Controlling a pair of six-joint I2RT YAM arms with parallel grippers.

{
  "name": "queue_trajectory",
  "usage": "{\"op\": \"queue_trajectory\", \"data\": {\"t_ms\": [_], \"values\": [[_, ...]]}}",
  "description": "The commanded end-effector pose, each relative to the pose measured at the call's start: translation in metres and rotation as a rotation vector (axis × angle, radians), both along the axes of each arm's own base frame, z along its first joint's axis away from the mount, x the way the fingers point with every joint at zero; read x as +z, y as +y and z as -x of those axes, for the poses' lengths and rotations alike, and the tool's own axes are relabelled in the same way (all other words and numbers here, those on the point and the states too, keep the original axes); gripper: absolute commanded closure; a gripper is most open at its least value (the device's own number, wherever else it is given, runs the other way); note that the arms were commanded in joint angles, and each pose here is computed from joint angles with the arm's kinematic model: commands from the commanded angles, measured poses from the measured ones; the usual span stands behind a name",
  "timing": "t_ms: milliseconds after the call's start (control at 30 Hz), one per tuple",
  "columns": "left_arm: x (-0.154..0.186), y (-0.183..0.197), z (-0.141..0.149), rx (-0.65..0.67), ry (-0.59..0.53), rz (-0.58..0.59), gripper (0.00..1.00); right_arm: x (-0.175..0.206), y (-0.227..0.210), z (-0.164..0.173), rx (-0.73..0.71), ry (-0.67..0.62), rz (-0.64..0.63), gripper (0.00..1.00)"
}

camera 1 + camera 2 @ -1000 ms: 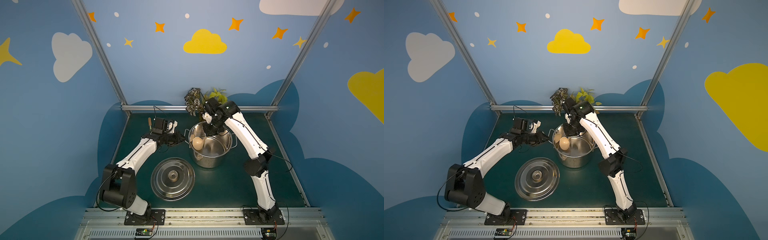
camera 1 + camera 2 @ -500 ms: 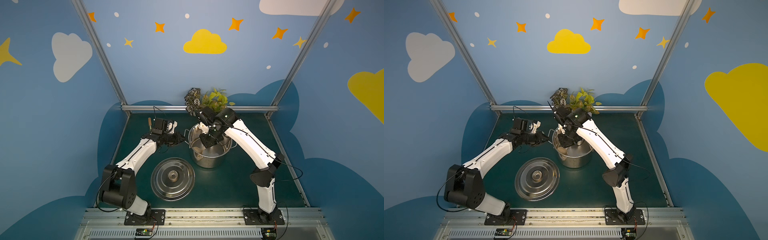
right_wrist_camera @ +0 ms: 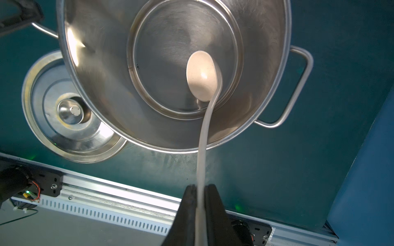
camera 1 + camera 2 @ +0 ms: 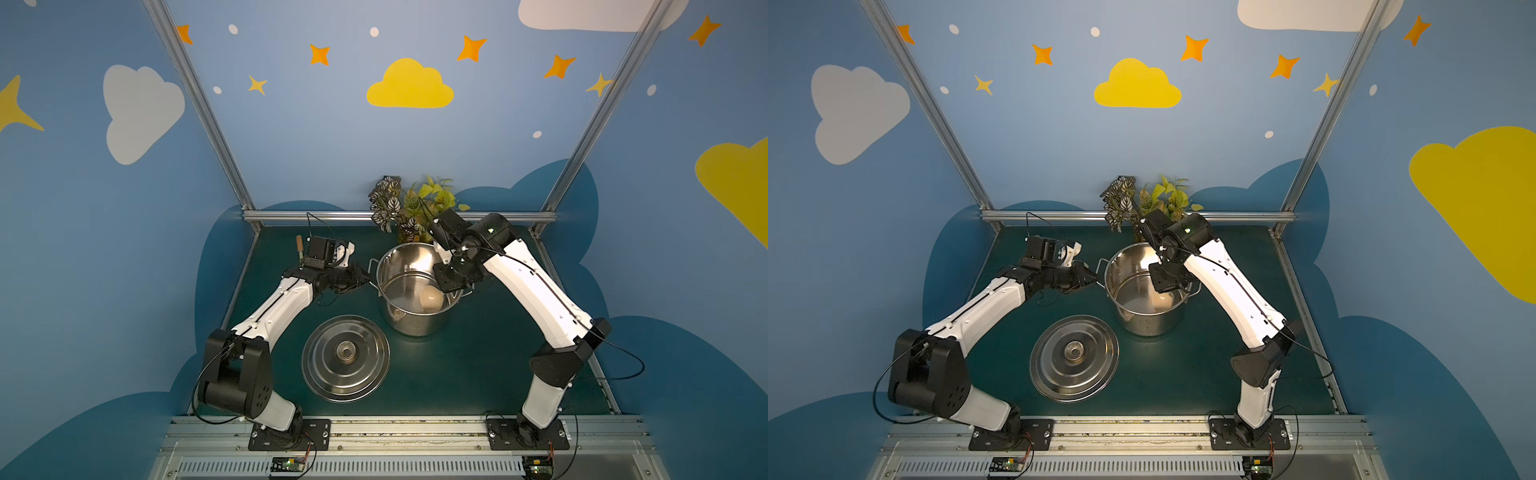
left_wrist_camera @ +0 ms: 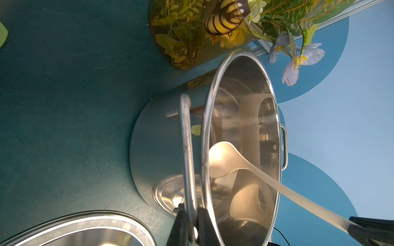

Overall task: Stir the soup with a spoon
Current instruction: Stir the soup in the pan with a stick, then place the spoon at the center of the board.

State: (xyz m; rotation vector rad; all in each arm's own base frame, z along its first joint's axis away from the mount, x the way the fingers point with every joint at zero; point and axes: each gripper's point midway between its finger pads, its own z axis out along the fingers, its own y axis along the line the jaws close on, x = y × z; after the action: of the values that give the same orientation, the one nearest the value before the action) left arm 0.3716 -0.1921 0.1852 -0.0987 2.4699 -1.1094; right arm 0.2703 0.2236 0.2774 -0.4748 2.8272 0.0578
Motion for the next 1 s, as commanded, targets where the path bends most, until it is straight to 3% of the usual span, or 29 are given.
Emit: {"op": "queue_trajectory", "data": {"t_ms": [0, 267, 367, 600, 967], "values": [[-0.001, -0.002, 0.012, -0.044, -0.006, -0.012, 0.84, 0.029, -0.018, 0.011, -0.044, -0.045, -0.065, 1.00], [0.000, 0.000, 0.012, -0.039, -0.014, -0.018, 0.62, 0.068, -0.028, 0.019, -0.103, -0.163, -0.274, 1.00], [0.001, 0.001, 0.012, -0.034, -0.020, -0.024, 0.54, 0.084, -0.034, 0.022, -0.106, -0.262, -0.364, 1.00], [0.006, 0.005, 0.012, -0.026, -0.048, -0.037, 0.38, 0.113, -0.083, 0.033, -0.275, -0.404, -0.520, 1.00], [0.019, 0.011, 0.016, -0.013, -0.114, -0.057, 0.07, 0.080, -0.159, 0.041, -0.700, -0.452, -0.718, 1.00]]}}
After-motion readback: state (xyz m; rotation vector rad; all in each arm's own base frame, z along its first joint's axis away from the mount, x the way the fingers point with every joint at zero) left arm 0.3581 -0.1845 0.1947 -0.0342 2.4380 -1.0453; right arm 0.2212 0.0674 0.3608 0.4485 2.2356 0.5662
